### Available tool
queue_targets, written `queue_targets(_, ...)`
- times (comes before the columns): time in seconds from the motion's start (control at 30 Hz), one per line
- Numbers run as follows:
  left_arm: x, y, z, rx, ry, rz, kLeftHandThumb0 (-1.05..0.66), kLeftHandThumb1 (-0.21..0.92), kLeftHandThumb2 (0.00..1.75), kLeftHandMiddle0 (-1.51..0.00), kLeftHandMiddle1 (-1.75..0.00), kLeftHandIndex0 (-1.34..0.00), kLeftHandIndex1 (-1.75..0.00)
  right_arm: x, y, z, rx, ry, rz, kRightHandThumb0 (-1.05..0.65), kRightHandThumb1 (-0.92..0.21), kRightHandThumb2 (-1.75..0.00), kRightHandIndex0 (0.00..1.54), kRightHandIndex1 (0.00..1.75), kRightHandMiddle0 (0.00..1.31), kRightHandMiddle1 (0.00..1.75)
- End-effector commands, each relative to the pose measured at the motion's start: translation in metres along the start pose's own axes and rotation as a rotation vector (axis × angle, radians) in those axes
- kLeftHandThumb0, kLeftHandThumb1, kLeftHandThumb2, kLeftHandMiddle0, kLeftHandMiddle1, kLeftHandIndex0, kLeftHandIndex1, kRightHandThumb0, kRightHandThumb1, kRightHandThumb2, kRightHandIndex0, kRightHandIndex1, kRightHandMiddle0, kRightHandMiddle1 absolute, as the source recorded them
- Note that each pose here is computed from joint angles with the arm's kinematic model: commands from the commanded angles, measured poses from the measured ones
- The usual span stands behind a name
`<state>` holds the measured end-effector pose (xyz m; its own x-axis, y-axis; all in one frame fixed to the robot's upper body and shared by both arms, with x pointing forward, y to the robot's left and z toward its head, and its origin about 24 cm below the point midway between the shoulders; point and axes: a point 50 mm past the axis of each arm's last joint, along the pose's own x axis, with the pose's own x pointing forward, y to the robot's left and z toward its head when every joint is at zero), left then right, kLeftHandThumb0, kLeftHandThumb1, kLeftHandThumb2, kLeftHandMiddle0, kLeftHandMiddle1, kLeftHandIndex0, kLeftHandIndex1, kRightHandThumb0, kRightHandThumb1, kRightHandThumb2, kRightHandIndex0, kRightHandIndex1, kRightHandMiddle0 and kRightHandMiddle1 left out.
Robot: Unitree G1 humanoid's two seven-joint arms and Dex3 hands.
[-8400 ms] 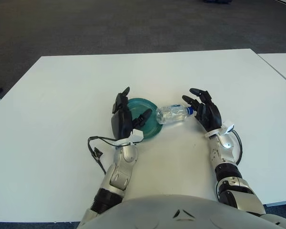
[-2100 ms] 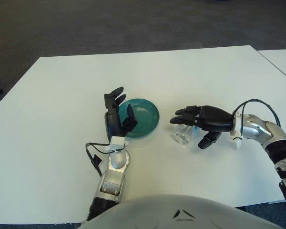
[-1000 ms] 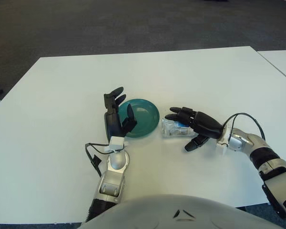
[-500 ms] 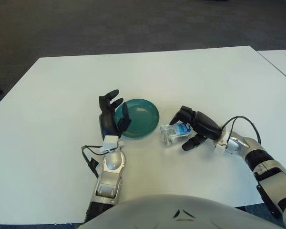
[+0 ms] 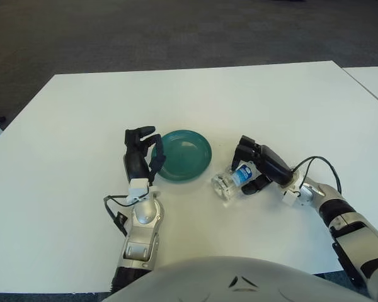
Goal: Put the bottle into the plate.
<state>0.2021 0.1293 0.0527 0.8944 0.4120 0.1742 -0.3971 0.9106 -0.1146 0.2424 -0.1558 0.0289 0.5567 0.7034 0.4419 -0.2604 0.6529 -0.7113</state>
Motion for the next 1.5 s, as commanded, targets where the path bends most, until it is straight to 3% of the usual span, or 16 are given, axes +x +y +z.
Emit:
queue_targets(0.0,-0.002,-0.011,0.003,-0.094,0.014,0.047,-0.37,0.78,0.58,-0.57,-1.08,-0.42,-1.58,0.004,-0.002,0.001,-0.011,-0.015,-0.094,-0.47,-0.37,-1.24,1.22,1.75,0.57,1.75)
queue_targets(0.3,-0.003,-0.013,0.003,-0.116,0.007,0.05,-0.37,0.78,0.6,-0.56,-1.11,-0.41,-1.6,0.011,-0.004,0.005,0.034,-0.077,-0.158,-0.48,-0.34,-1.29,1.3,1.75,0.6,1.75)
queue_targets(0.7,-0.002,-0.014,0.002,-0.122,0.0,0.049,-0.37,0.79,0.6,-0.57,-1.13,-0.39,-1.61,0.017,-0.014,0.016,0.096,-0.172,-0.24,-0.48,-0.32,-1.31,1.28,1.75,0.61,1.75)
queue_targets(0.87,-0.002,-0.015,0.002,-0.123,-0.002,0.051,-0.37,0.79,0.6,-0.58,-1.14,-0.38,-1.61,0.031,-0.008,0.019,0.129,-0.198,-0.268,-0.48,-0.33,-1.29,1.27,1.75,0.6,1.75)
queue_targets(1.1,-0.001,-0.016,0.001,-0.122,-0.01,0.052,-0.36,0.82,0.54,-0.6,-1.13,-0.37,-1.6,0.031,-0.014,0.02,0.135,-0.213,-0.337,-0.47,-0.34,-1.28,1.24,1.75,0.59,1.75)
queue_targets(1.47,0.0,-0.018,0.001,-0.112,-0.019,0.052,-0.35,0.91,0.39,-0.58,-1.1,-0.35,-1.59,0.031,-0.017,0.019,0.121,-0.218,-0.314,-0.46,-0.39,-1.23,1.23,1.75,0.56,1.75)
